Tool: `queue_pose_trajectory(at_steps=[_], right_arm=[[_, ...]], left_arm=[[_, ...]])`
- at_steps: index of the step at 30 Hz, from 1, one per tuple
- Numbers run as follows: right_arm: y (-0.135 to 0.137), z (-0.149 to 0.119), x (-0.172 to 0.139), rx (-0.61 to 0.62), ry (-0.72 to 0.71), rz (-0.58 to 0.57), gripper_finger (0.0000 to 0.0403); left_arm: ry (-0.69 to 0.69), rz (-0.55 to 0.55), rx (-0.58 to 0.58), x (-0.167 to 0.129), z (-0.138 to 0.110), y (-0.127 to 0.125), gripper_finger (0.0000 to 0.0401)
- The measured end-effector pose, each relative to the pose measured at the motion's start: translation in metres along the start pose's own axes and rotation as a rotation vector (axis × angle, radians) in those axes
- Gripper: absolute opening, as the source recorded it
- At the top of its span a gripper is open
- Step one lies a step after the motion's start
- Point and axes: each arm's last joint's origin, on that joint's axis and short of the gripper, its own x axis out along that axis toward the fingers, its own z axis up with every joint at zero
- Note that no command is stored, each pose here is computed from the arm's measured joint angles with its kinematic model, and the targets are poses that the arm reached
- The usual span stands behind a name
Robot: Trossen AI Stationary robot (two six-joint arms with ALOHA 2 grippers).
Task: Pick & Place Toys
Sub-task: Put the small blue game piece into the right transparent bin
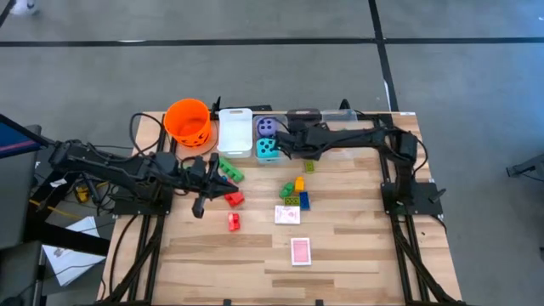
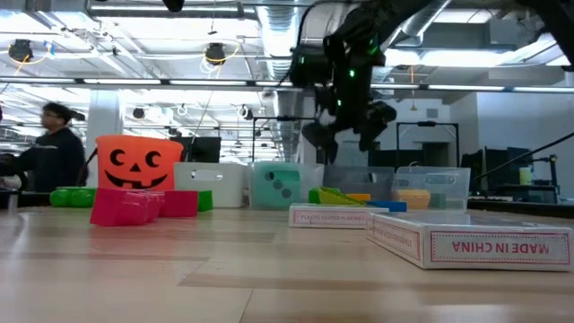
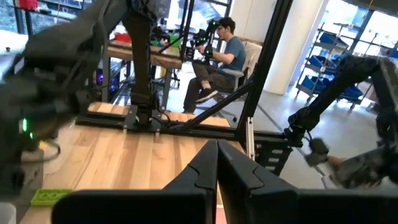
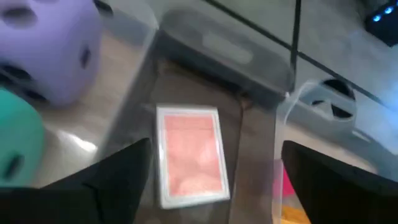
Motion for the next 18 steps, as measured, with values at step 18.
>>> queue_pose_trajectory(at_steps=[18], right_arm=[[-0.082,-0.057,-0.236,-0.081,-0.375,0.464,0.0317]], left_arm=[[0.015,0.07,0.019,0.004,-0.004,0.003,0.0]])
